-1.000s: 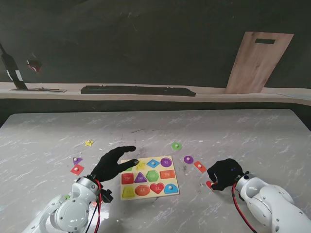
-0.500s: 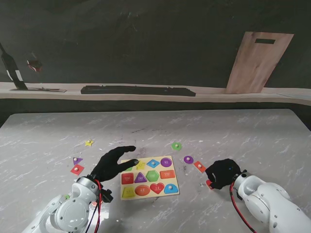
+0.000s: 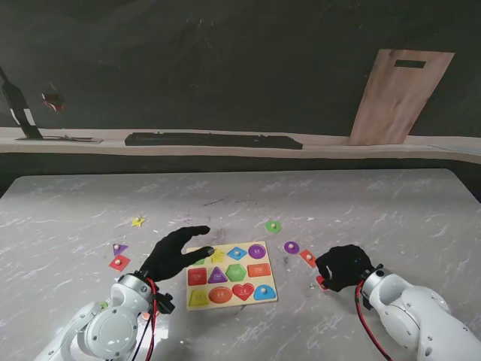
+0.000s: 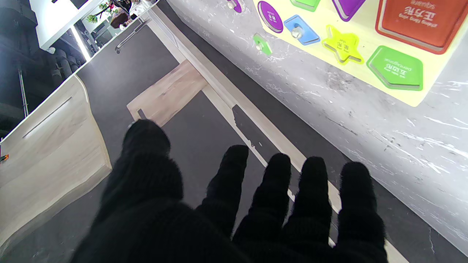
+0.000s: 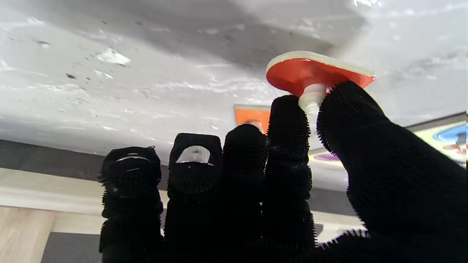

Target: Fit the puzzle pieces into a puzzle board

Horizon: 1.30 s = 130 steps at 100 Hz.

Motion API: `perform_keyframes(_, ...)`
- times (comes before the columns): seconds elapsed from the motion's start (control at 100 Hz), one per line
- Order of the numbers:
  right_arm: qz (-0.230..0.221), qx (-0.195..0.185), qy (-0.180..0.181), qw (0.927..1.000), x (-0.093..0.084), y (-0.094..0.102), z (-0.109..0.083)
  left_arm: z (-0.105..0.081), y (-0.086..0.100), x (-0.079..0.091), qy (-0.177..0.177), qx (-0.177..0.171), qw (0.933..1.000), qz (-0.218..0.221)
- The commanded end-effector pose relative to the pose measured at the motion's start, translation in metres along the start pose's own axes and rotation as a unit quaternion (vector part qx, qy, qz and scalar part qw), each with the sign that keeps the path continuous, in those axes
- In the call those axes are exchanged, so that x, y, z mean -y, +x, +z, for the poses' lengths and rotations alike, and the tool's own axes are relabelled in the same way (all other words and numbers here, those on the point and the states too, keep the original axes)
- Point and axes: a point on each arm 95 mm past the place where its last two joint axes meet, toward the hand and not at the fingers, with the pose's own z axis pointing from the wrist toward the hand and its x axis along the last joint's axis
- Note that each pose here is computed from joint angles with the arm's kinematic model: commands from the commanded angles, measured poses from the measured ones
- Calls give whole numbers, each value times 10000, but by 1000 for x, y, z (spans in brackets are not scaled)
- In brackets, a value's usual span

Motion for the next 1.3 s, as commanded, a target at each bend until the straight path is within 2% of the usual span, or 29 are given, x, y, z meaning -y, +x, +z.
perform_keyframes(0.0, 98, -147, -116, 9998, -4, 12, 3, -1, 2, -1, 9, -17, 10000, -31)
perform_keyframes(0.23, 449, -482, -385, 9971, -19, 35, 16, -1, 2, 0, 0, -11, 10000, -47)
perform_keyframes(0.62, 780, -1251, -667, 9868, -42, 94, 61, -2, 1, 0, -26, -12, 10000, -32)
perform_keyframes(0.77, 883, -1481, -747, 9822, -39, 119, 78, -3, 1, 0, -4, -8, 10000, -56)
perform_keyframes(0.94, 781, -1740, -700, 9791, -35, 139, 91, -3, 1, 1, 0, -26, 10000, -61)
perform_keyframes(1.29, 471, -1986, -600, 9771, -26, 148, 101, -3, 1, 1, -4, -26, 10000, -61)
